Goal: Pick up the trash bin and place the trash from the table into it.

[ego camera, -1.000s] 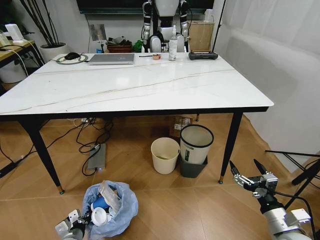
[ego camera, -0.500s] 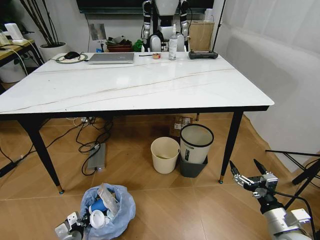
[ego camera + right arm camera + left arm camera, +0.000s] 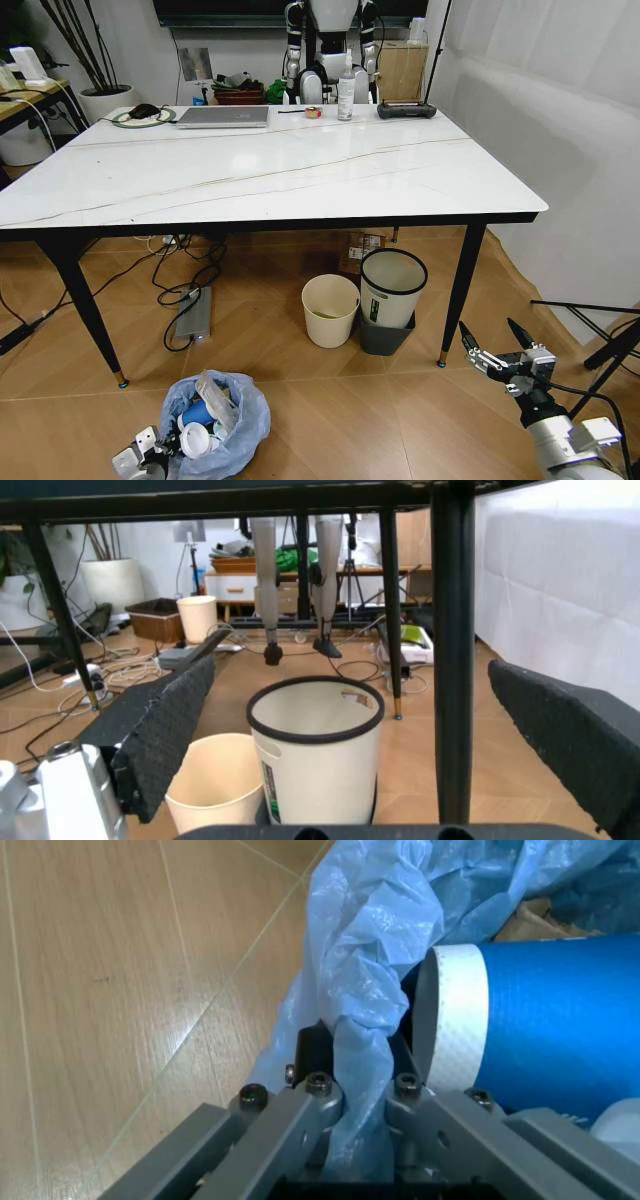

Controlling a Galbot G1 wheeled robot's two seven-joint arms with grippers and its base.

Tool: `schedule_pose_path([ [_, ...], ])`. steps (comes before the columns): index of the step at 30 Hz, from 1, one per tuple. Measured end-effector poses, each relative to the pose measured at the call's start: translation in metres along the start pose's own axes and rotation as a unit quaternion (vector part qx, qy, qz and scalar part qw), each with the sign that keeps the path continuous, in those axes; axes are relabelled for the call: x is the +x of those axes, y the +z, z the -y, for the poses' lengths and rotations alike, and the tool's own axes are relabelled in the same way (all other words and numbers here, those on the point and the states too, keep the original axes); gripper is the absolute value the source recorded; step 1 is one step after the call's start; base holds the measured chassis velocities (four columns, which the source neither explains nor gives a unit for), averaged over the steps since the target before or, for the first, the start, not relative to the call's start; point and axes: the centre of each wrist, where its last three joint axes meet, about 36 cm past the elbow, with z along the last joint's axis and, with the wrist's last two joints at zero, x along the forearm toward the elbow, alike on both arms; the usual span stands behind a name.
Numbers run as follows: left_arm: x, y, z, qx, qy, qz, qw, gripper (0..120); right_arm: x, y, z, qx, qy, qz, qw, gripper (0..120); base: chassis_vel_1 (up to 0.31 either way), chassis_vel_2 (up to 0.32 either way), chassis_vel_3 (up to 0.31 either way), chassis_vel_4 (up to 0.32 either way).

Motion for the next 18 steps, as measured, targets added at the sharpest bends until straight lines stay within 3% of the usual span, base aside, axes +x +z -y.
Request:
schedule_pose_path([
  [14,0.0015,0.0055,0.0003,0.001,0.003,0.000,1.0000,0,0.0000,0.0000,0.0000,0.000,0.000,0.000,1.000,100,0.000,0.000,0.000,0.000],
  [18,0.0023,0.0062,0.0001,0.002,0.005,0.001,1.0000,10,0.0000,0.0000,0.0000,0.000,0.000,0.000,1.000,100,0.000,0.000,0.000,0.000],
])
